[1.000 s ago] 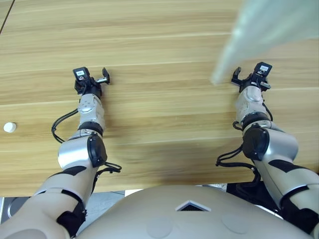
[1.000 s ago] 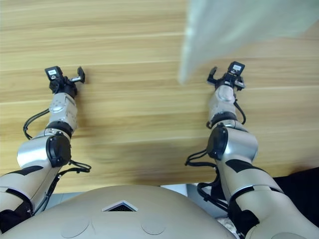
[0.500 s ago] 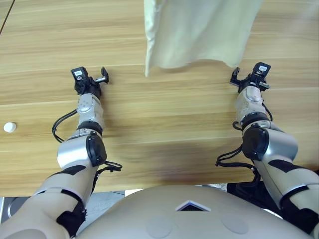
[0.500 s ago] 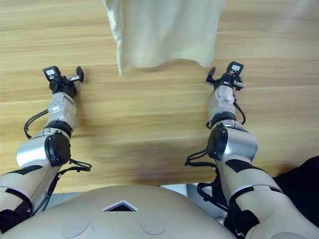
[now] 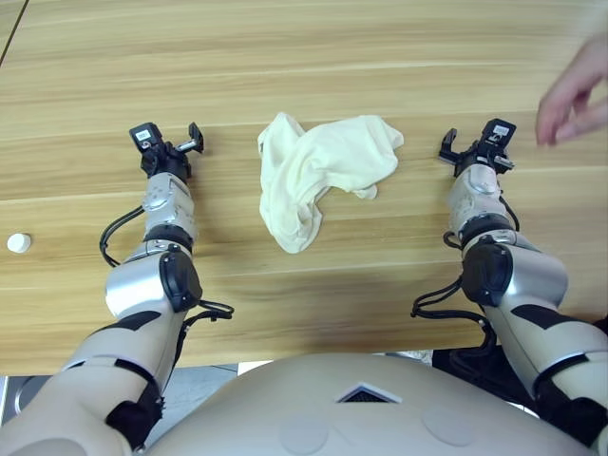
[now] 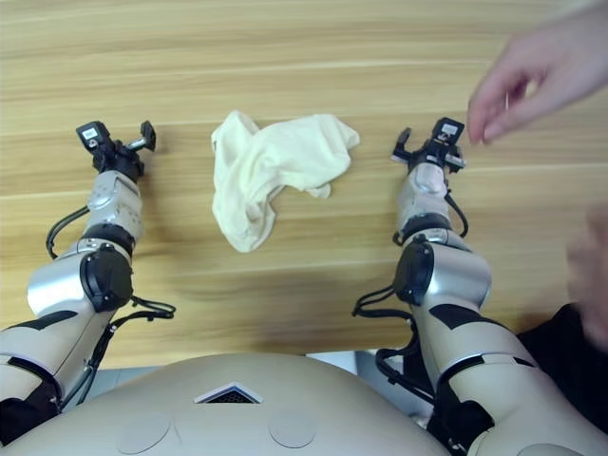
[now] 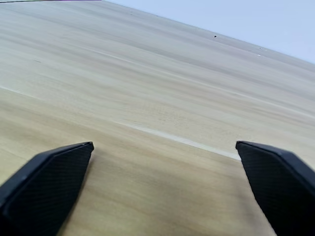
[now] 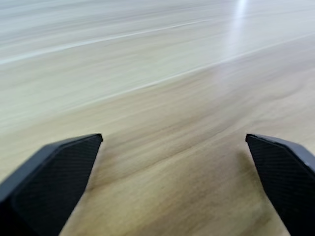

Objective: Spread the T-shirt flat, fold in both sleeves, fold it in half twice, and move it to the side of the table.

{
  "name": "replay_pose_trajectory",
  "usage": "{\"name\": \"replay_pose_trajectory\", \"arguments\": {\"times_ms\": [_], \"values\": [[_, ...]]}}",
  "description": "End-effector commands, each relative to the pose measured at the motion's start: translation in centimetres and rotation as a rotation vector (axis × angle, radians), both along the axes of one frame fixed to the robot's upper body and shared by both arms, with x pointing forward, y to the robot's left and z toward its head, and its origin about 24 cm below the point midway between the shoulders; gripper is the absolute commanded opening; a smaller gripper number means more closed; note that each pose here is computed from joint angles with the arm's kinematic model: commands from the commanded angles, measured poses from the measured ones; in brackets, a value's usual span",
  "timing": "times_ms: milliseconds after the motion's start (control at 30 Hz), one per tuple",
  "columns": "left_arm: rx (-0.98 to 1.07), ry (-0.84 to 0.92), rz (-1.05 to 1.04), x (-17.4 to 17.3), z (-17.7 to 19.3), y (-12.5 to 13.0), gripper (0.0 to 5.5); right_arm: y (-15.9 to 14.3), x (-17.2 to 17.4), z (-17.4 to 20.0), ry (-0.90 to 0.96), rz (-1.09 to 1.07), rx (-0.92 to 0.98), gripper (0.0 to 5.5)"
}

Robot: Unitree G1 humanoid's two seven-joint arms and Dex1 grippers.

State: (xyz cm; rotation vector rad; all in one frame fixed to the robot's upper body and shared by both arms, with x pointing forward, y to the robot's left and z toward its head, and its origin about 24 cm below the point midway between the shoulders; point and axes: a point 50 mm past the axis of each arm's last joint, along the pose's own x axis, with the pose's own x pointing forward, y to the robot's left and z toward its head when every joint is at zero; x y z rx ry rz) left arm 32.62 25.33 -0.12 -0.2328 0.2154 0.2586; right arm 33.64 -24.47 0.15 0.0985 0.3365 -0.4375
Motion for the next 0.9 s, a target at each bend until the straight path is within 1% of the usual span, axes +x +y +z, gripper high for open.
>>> {"name": "replay_pose_trajectory", "arguments": {"times_ms": [33,900], "values": [[-0.03,0.06,-0.009,-0.54,-1.18,-0.56,5.4,-0.15,-0.02,-0.02,0.008,0.012,-0.005,5.4],[-0.02,0.05,-0.026,-0.4,-1.08,-0.88,5.4,0.0,0.05,0.0,0.008,0.028,-0.003,5.4]]}}
